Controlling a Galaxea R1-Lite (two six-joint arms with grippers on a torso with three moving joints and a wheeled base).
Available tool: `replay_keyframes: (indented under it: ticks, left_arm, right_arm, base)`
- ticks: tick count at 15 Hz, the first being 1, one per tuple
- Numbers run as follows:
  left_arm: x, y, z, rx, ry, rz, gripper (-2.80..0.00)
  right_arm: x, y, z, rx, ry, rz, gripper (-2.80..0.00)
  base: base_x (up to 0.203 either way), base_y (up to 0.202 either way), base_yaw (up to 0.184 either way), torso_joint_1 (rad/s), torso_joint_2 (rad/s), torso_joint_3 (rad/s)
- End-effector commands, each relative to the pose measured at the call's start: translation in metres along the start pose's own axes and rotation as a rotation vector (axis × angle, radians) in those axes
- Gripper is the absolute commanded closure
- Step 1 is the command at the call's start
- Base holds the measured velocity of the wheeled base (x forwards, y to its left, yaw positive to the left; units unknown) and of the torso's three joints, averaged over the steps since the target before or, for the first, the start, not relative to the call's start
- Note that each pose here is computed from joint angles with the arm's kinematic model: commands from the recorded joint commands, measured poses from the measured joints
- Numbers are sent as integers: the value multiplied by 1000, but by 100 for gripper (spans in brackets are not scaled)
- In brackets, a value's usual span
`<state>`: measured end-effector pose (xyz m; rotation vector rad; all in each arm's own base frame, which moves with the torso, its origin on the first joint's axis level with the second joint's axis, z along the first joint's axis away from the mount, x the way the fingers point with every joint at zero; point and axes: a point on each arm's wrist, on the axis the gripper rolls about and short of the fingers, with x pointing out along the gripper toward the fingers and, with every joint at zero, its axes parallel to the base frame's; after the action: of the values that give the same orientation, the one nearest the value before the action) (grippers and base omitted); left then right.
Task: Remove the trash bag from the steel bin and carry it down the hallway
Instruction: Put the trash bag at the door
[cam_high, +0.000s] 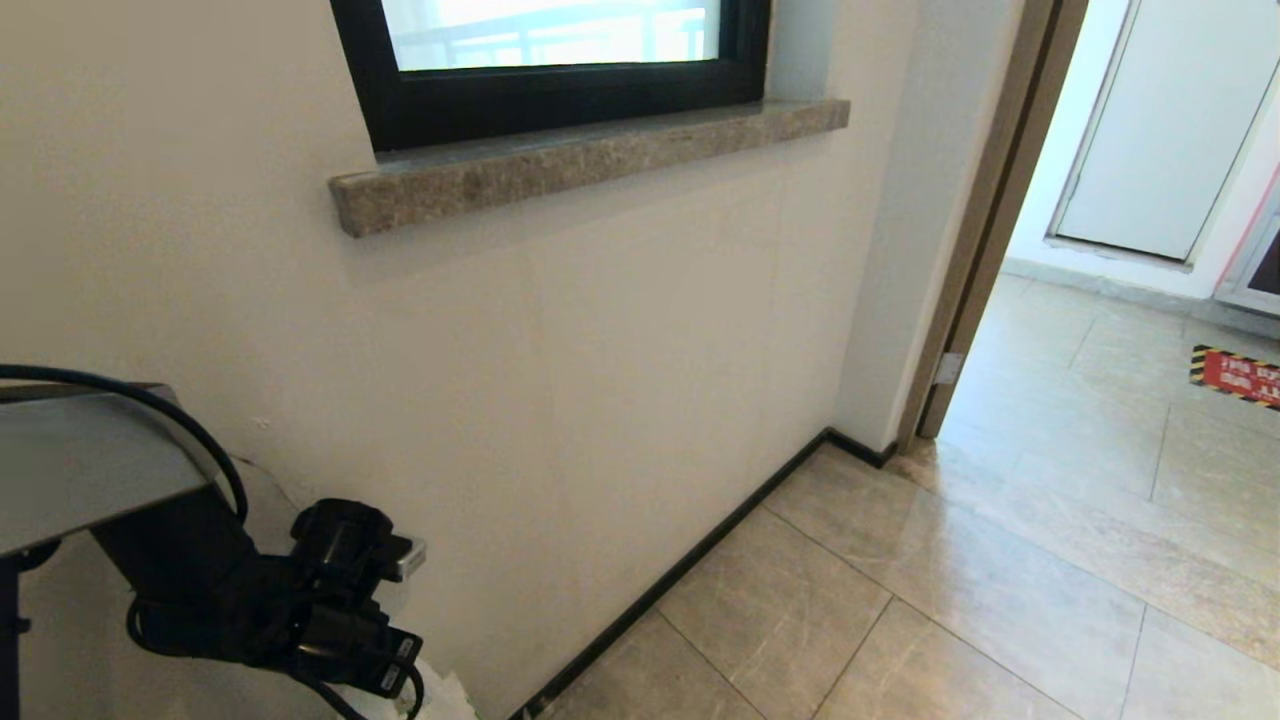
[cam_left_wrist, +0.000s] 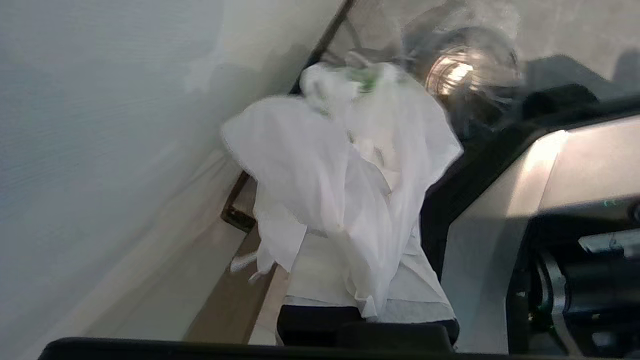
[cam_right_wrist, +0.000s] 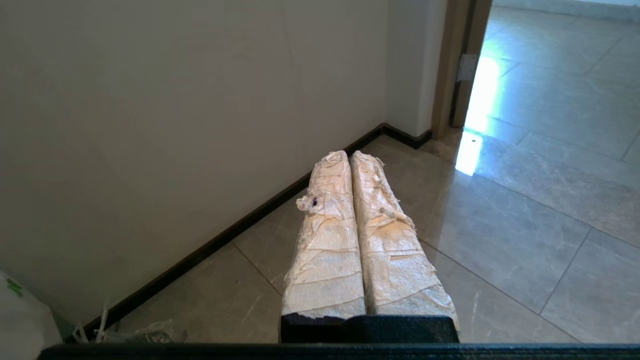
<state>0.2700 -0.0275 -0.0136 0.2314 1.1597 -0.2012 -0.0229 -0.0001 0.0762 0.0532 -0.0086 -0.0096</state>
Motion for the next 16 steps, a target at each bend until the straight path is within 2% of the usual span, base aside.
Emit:
replay_keyframes:
  ticks: [1,3,5,9,12,16]
  left_arm:
    - [-4,-6,2,20,-16,-3,0]
    - [-5,-9,4,34,-16,-9,0]
    - [-7,-22,3,77,-1,-24,0]
    - [-7,-31,4,110,3,-3,0]
    - [-6,-31,6,76,-6,6,0]
    - [-4,-31,6,58,-77,-25,0]
  right_arm:
    - [0,0,0,0,-1,-1,0]
    - [0,0,0,1,-1,1,0]
    - [0,0,0,1,-1,0,0]
    - [0,0,0,0,-1,-1,0]
    - [0,0,0,0,-1,-1,0]
    - [0,0,0,0,-1,-1,0]
  base:
    - [0,0,0,0,0,0]
    - [0,0,0,0,0,0]
    - [0,0,0,0,0,0]
    - [0,0,0,0,0,0]
    - [0,0,0,0,0,0]
    - [0,0,0,0,0,0]
